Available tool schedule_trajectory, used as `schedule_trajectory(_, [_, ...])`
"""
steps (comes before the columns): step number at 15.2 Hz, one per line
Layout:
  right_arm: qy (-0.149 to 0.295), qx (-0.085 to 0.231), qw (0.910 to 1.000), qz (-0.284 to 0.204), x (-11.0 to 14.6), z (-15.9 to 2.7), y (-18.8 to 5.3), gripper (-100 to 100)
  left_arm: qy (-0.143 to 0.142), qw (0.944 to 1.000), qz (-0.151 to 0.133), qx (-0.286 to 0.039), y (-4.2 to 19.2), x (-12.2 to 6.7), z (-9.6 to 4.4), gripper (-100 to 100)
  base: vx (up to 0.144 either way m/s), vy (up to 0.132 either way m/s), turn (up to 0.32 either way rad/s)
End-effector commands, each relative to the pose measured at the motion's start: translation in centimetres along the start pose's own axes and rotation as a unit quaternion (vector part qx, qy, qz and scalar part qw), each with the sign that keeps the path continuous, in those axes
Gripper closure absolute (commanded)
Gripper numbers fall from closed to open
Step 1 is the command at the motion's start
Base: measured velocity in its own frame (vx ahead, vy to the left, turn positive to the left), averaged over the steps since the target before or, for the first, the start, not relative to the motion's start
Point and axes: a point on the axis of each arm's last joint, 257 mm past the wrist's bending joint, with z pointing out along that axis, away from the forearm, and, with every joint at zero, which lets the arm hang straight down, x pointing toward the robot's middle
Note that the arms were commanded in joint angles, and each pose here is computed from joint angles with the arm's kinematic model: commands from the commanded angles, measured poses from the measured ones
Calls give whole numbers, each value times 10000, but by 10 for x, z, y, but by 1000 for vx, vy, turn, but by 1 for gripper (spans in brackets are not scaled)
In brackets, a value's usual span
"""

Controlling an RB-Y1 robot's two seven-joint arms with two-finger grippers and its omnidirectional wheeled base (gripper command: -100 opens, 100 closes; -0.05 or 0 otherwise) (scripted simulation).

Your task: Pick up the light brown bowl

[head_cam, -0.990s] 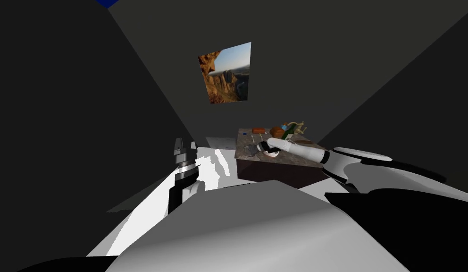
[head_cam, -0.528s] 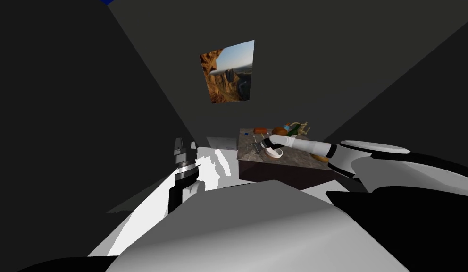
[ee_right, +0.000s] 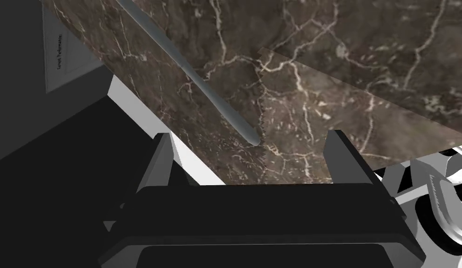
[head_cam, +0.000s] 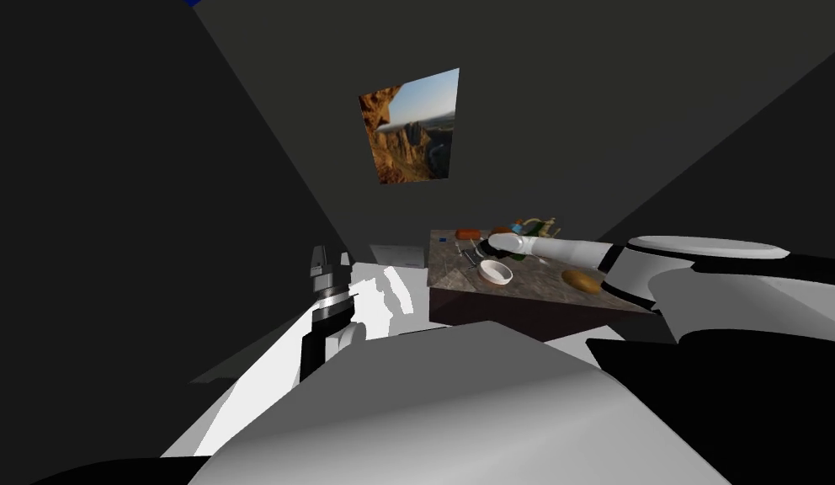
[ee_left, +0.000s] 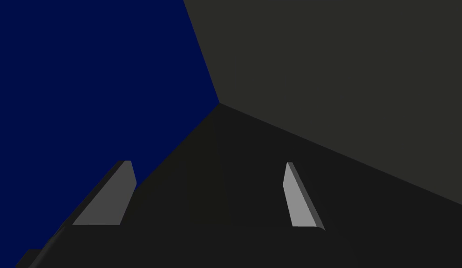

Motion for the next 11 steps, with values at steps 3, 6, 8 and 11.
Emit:
schedule_trajectory(3, [676,-286,9965,-388,51,-20,15,-100,0,10000,0,0,0,0,0,0,39,59,-1])
schedule_trajectory(6, [1190,-629,9888,-650,93,-38,35,-100,0,10000,0,0,0,0,0,0,36,46,-1])
schedule_trajectory(8, [1390,-827,9838,-769,109,-45,48,-100,0,10000,0,0,0,0,0,0,34,41,-1])
schedule_trajectory(11, [1621,-1215,9748,-937,131,-51,76,-100,0,10000,0,0,0,0,0,0,33,44,2])
